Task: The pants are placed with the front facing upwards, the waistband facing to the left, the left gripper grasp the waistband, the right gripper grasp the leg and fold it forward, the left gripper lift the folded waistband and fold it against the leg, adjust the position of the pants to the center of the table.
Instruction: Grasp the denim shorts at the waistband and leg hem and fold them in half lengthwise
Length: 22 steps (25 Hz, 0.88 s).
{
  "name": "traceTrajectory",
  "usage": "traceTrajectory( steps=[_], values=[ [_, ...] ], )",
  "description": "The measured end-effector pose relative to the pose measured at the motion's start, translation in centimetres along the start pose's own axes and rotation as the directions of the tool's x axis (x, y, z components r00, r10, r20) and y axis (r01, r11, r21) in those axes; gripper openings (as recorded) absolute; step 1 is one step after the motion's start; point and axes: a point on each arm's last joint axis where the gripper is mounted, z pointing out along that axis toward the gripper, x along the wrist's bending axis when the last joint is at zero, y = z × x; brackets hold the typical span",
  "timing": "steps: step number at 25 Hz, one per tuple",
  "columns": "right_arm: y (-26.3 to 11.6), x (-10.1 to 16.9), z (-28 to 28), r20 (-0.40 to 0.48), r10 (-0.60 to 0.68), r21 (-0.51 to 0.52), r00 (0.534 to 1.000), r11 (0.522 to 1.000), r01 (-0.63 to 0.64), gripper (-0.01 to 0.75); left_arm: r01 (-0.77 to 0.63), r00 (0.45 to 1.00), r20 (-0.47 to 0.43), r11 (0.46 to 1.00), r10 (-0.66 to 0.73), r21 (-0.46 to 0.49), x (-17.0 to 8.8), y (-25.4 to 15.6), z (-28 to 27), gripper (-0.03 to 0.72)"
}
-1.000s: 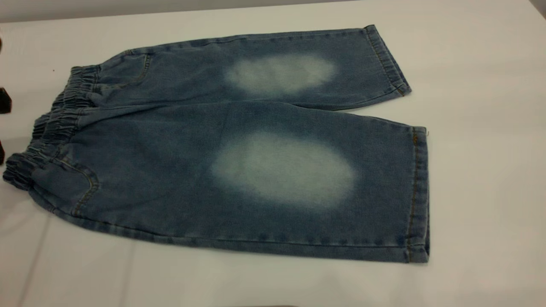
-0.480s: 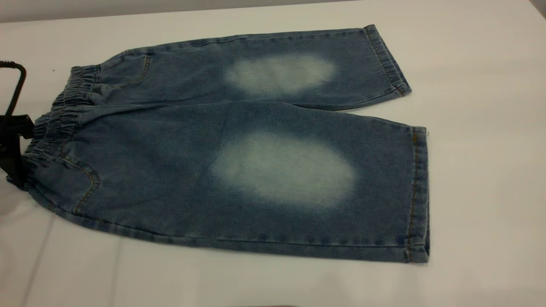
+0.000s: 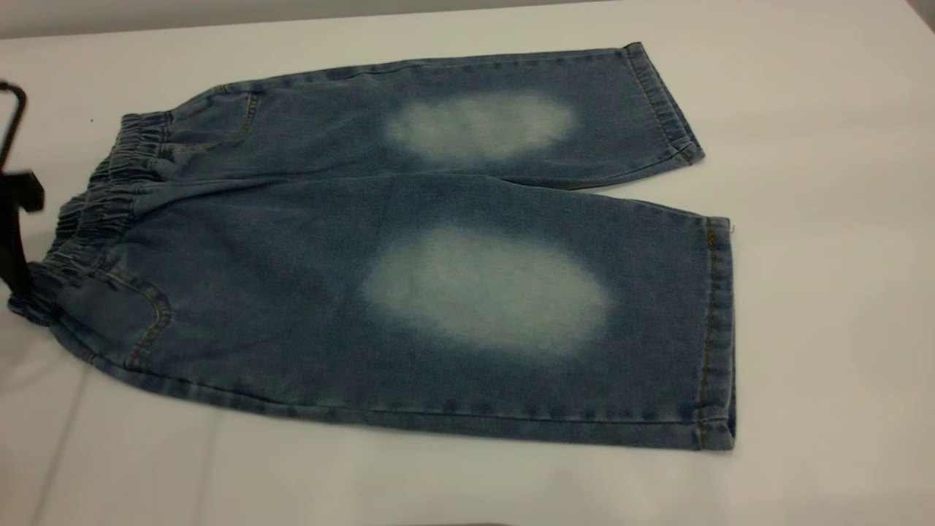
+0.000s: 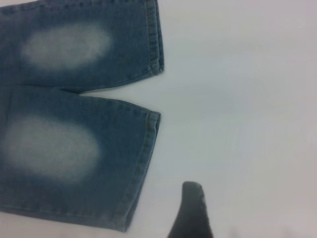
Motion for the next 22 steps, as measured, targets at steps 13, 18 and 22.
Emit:
traceTrajectory(
  steps=[13, 18, 22],
  values=[
    [0.0, 0.0, 0.0, 0.0, 0.0, 0.0, 1.0, 1.0, 0.0, 0.496, 0.021, 0.999, 0.034, 0.999, -0.02, -0.027, -0.6, 0.1, 1.9, 0.515],
    [0.0, 0.0, 0.0, 0.0, 0.0, 0.0, 1.0, 1.0, 0.0, 0.496, 0.013, 0.999, 0.042, 1.0, -0.012, -0.021, -1.1, -0.2, 3.2, 0.515],
    [-0.1, 0.0, 0.0, -0.001, 0.001, 0.01, 1.0, 1.0, -0.001, 0.496, -0.004, 0.999, 0.048, 1.0, 0.005, -0.026, -1.6, -0.2, 3.7, 0.499]
  ],
)
